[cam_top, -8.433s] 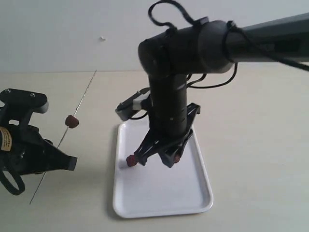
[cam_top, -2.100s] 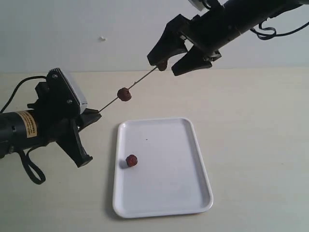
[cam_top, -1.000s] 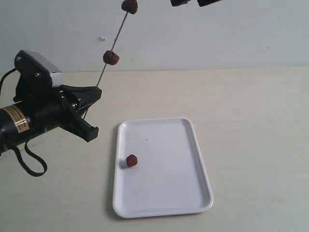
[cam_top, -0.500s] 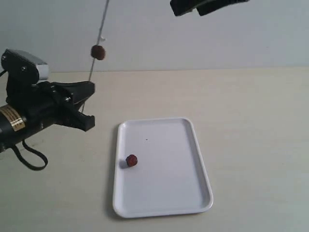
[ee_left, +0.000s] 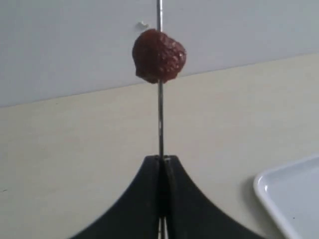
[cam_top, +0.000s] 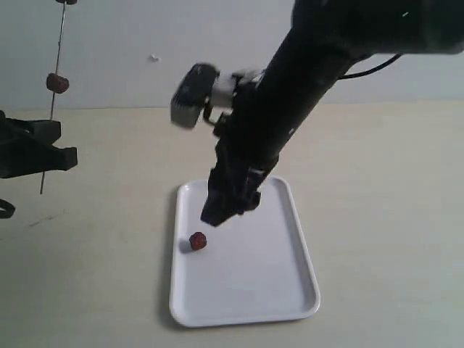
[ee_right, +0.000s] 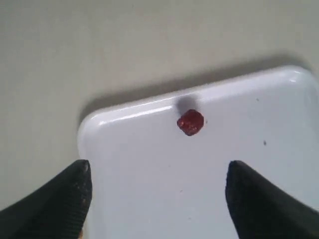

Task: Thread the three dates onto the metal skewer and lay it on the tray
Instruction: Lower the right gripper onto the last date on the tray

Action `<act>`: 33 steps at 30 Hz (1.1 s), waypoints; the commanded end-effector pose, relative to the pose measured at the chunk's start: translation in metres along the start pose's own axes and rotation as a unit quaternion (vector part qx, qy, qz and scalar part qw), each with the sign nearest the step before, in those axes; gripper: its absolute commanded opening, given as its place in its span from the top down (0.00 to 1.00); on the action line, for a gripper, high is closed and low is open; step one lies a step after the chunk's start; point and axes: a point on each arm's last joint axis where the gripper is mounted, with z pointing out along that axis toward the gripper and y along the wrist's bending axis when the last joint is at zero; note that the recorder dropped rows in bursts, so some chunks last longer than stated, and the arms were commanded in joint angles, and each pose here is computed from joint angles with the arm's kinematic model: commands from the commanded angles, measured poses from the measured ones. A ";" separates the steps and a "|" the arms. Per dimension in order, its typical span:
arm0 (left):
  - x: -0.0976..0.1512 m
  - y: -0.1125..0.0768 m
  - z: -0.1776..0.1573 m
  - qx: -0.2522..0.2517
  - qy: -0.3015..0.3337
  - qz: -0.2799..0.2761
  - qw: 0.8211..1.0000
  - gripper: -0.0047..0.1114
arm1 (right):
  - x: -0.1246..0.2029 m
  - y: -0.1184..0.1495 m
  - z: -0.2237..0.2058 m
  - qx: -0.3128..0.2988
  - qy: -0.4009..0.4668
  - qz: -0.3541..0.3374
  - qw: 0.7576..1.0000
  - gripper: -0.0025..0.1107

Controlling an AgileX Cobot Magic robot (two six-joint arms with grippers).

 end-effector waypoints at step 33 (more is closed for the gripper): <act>-0.001 0.000 -0.004 0.000 0.003 0.041 0.999 0.96 | -0.010 -0.019 0.124 0.009 0.140 -0.348 0.927 0.44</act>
